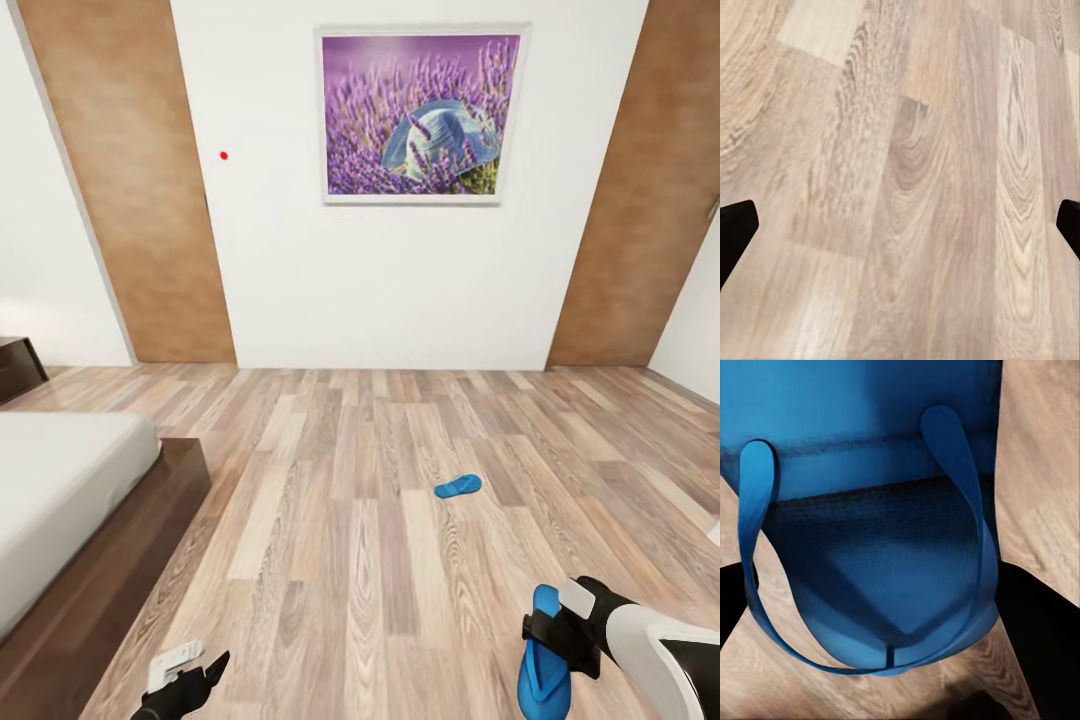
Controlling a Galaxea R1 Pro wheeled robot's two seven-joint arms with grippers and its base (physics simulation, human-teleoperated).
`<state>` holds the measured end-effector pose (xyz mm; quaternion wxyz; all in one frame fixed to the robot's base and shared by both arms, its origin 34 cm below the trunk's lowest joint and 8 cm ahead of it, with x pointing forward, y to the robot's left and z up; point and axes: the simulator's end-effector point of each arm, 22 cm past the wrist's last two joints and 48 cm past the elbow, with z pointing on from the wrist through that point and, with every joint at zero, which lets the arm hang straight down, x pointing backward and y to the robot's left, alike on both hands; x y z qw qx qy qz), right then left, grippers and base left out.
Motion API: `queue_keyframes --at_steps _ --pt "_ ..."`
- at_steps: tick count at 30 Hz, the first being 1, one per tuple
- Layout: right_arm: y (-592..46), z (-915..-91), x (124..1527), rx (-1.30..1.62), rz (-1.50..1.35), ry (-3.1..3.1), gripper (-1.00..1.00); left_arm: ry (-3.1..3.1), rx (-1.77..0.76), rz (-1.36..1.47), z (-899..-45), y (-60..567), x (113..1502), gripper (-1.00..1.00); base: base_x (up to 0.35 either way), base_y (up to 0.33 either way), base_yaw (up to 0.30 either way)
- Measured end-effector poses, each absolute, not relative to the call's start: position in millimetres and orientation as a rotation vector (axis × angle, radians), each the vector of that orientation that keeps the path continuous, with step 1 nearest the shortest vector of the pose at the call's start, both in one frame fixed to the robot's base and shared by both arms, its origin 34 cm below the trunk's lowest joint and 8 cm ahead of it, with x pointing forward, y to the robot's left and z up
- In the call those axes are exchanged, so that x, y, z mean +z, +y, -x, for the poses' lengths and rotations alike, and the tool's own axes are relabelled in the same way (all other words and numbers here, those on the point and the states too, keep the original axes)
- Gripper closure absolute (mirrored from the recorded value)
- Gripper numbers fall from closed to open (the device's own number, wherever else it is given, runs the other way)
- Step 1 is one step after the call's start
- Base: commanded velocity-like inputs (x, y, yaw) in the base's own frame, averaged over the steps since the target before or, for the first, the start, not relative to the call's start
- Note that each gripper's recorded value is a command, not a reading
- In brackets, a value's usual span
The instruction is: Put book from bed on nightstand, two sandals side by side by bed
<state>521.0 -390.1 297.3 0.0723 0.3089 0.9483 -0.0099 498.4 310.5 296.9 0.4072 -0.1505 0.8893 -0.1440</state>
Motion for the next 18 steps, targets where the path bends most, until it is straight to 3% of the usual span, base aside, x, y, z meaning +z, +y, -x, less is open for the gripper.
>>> queue_keyframes --at_steps 18 --pt "-390.0 -521.0 297.2 -0.029 -0.928 2.85 1.0 2.242 -0.363 0.379 -498.3 310.5 296.8 -1.0 0.28 0.108 0.0"
